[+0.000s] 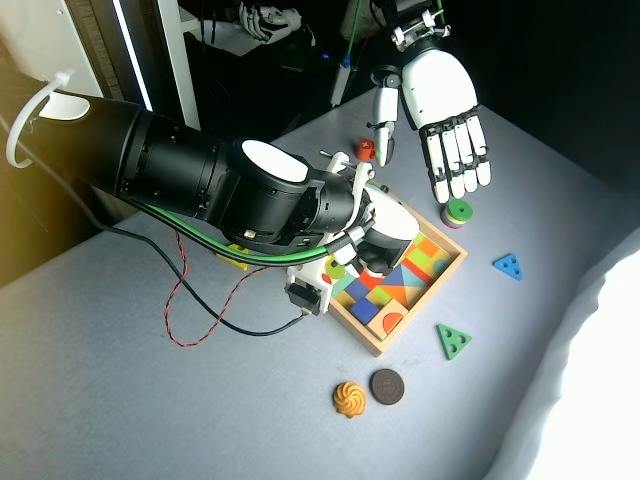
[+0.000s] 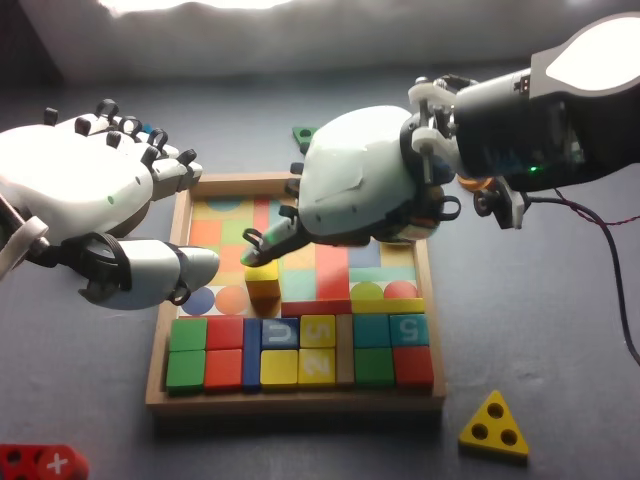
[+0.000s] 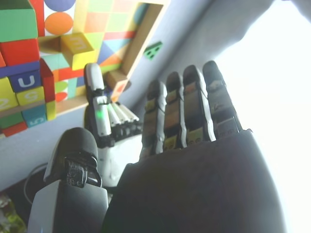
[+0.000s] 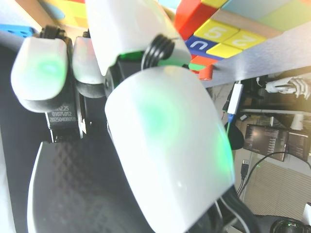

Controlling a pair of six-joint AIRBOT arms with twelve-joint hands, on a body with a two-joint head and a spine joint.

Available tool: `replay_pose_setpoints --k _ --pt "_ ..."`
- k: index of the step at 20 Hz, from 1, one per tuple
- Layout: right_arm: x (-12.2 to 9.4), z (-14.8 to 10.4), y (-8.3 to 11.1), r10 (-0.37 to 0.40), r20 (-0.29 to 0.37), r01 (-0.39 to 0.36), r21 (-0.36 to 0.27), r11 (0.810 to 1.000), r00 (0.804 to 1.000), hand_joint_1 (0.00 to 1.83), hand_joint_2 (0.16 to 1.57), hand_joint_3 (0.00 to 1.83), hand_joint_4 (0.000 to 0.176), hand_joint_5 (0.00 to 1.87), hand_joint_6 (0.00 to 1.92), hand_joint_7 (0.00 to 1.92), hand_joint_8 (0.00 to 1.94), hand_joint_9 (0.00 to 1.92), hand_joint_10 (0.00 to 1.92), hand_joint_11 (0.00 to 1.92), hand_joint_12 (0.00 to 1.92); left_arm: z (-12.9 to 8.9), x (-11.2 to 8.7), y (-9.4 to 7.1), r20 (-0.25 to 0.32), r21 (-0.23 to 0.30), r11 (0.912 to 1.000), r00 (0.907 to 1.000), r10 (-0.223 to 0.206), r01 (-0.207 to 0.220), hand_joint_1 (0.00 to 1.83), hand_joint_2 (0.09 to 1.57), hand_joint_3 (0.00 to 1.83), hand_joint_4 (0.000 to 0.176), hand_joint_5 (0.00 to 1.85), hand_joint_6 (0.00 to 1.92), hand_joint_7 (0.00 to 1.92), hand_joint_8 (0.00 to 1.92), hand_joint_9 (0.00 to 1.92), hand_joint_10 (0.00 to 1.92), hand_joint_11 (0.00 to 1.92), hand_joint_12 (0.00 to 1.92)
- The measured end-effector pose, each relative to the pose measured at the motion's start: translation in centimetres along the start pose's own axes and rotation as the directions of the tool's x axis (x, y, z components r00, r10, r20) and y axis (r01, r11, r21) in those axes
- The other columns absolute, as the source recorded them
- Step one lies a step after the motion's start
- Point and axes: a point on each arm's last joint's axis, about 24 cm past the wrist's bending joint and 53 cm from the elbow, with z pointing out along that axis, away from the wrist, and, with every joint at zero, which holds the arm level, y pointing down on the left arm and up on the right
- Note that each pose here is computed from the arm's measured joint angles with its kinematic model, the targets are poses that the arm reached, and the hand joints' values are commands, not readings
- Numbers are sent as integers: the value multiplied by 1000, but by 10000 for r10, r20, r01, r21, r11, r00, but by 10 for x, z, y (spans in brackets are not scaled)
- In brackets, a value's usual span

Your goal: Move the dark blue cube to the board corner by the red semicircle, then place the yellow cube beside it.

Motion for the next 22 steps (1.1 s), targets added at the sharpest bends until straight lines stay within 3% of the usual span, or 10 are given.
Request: replay_pose_setpoints --k 3,4,6,7,13,14,16,19,20,22 --pt "1 0 0 27 -9 -27 14 10000 10000 1824 1036 294 0 248 3 1005 1677 1225 1899 1416 1921 1 0 1 7 -13 10000 10000 7 -7 0 1324 0 0 177 1 147 2 104 3 0 130" --pt "1 0 -1 27 -2 -27 23 10000 10000 1465 877 790 0 260 3 810 1718 1240 1917 1427 1921 1 -1 2 26 -33 10000 10000 8 -8 0 1327 0 0 205 1 172 2 123 2 0 171" --pt "5 0 -3 105 -43 -104 86 9999 9999 1814 962 483 0 287 2 969 1610 1179 1773 1300 1839 1 -2 2 43 -53 10000 10000 6 -5 0 1337 4 0 204 0 168 0 120 0 0 181" --pt "7 1 -3 87 -77 -86 89 9999 9999 1468 861 791 0 290 1 822 1644 1171 1760 1292 1864 1 -2 2 47 -54 10000 10000 9 -9 0 1333 2 0 188 0 152 0 112 0 0 176" --pt "7 0 -4 155 -61 -154 128 9998 9999 1820 973 402 0 267 1 1017 1922 1247 1921 1430 1921 1 -2 2 51 -39 10000 10000 -19 19 0 1326 0 0 196 4 164 2 117 2 0 209" --pt "7 -1 -5 129 -60 -128 135 9998 9999 1474 813 938 0 269 1 832 1831 1222 1921 1441 1921 1 -2 2 59 -32 10000 10000 -8 8 0 1321 0 0 202 4 174 4 127 4 0 230" --pt "7 -4 -8 25 -63 -24 190 9998 10000 1399 715 1167 0 281 3 830 1813 1221 1921 1439 1921 1 -2 2 53 -31 10000 10000 -6 6 0 1319 0 0 182 2 157 3 110 2 0 144" --pt "8 -12 -14 -216 -101 218 272 9994 9997 1778 914 545 0 252 1 1054 1940 1222 1921 1407 1921 1 -3 2 62 -35 10000 10000 -4 4 0 1329 2 0 179 1 142 1 93 1 0 107" --pt "8 -14 -18 -248 -112 252 342 9991 9996 1742 666 1087 0 265 4 1019 1941 898 1921 1370 1921 1 -4 1 79 -22 10000 10000 -52 52 0 1336 1 0 195 0 158 0 113 0 0 144" --pt "9 -20 -23 -304 -137 310 464 9984 9994 1612 561 1364 0 234 3 888 1847 951 1921 1338 1921 1 -5 0 128 -3 10000 9999 -35 35 0 1328 0 0 177 0 139 0 94 0 0 115"
